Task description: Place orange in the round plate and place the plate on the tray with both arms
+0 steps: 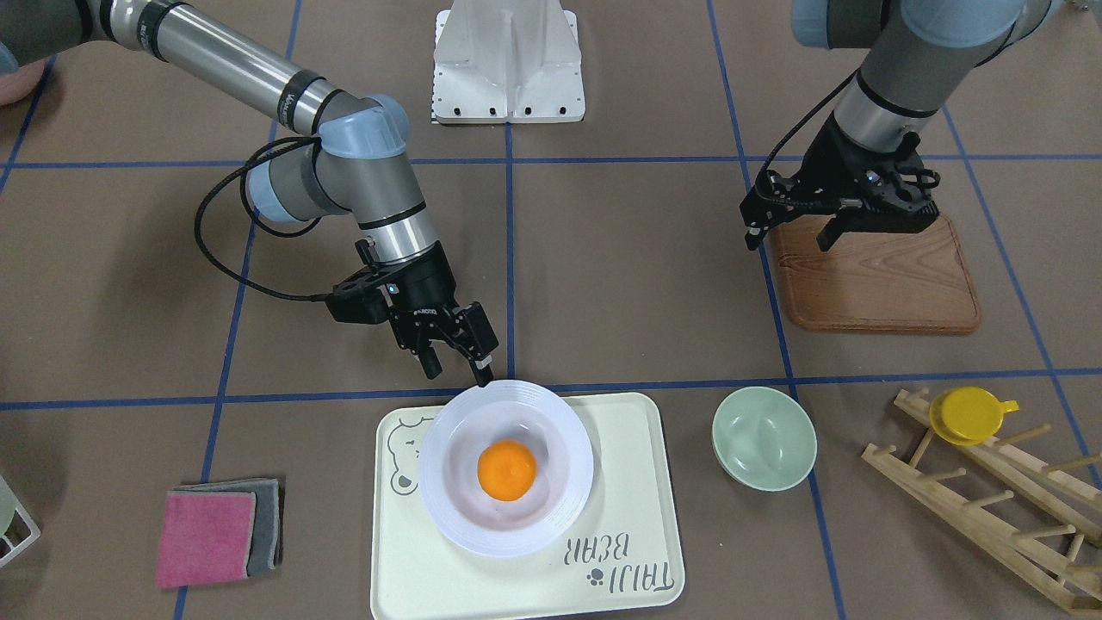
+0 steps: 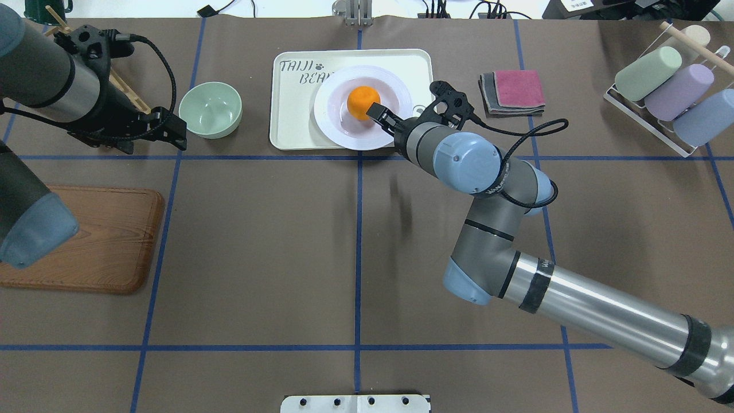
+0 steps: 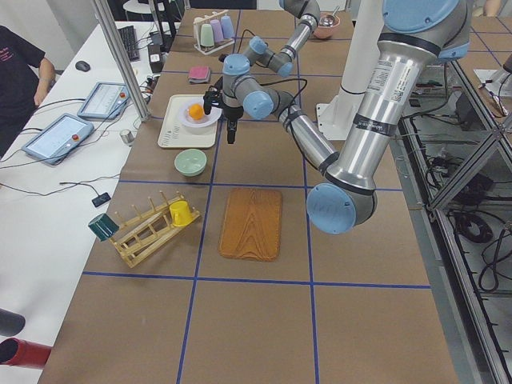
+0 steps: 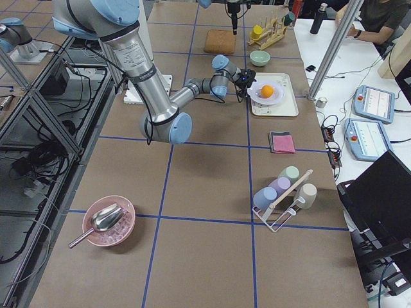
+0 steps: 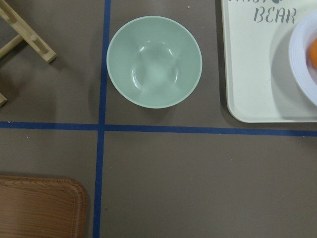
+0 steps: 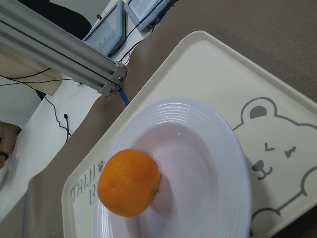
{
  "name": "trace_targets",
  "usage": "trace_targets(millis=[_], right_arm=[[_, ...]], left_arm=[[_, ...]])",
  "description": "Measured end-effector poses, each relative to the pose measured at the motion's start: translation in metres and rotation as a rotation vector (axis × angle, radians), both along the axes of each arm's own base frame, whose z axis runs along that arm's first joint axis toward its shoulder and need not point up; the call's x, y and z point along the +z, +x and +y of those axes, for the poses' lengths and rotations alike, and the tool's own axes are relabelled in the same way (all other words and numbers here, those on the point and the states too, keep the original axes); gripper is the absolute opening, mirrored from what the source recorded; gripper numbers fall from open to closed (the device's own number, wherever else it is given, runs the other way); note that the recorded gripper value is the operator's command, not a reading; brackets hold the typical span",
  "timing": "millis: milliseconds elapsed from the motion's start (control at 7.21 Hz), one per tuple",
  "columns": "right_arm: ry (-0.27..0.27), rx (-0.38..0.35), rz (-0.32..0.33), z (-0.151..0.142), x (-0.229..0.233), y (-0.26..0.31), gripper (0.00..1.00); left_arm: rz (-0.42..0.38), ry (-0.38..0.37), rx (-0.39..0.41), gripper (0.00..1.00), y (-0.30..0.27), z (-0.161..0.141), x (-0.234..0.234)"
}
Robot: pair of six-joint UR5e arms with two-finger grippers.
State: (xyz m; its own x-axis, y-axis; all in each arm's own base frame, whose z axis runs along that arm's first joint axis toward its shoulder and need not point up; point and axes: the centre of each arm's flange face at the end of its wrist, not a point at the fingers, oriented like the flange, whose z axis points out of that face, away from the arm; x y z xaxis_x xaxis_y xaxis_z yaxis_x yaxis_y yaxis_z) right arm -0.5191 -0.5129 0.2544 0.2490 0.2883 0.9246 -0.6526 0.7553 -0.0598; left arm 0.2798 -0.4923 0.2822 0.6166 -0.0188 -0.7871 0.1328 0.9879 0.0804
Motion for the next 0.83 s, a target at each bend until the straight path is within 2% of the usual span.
trace_targets(millis=[277, 416, 554, 832], right_arm=[[0.084, -0.294, 0.280, 0.000, 0.004, 0.079, 1.00], [0.123, -0.402, 0.391, -0.006, 0.010, 0.113, 1.00], [0.141, -0.458, 0.461, -0.015, 0.020, 0.142, 1.00], [0.159, -0.515, 0.548, -0.041, 0.059, 0.210, 1.00]], left_arm=[[-0.018, 0.023, 0.021, 0.97, -0.006, -0.001, 0.010], [-0.043, 0.051, 0.046, 0.97, -0.017, -0.003, 0.025], [-0.069, 0.076, 0.073, 0.97, -0.032, -0.005, 0.043], [-0.111, 0.123, 0.135, 0.97, -0.091, -0.010, 0.092]])
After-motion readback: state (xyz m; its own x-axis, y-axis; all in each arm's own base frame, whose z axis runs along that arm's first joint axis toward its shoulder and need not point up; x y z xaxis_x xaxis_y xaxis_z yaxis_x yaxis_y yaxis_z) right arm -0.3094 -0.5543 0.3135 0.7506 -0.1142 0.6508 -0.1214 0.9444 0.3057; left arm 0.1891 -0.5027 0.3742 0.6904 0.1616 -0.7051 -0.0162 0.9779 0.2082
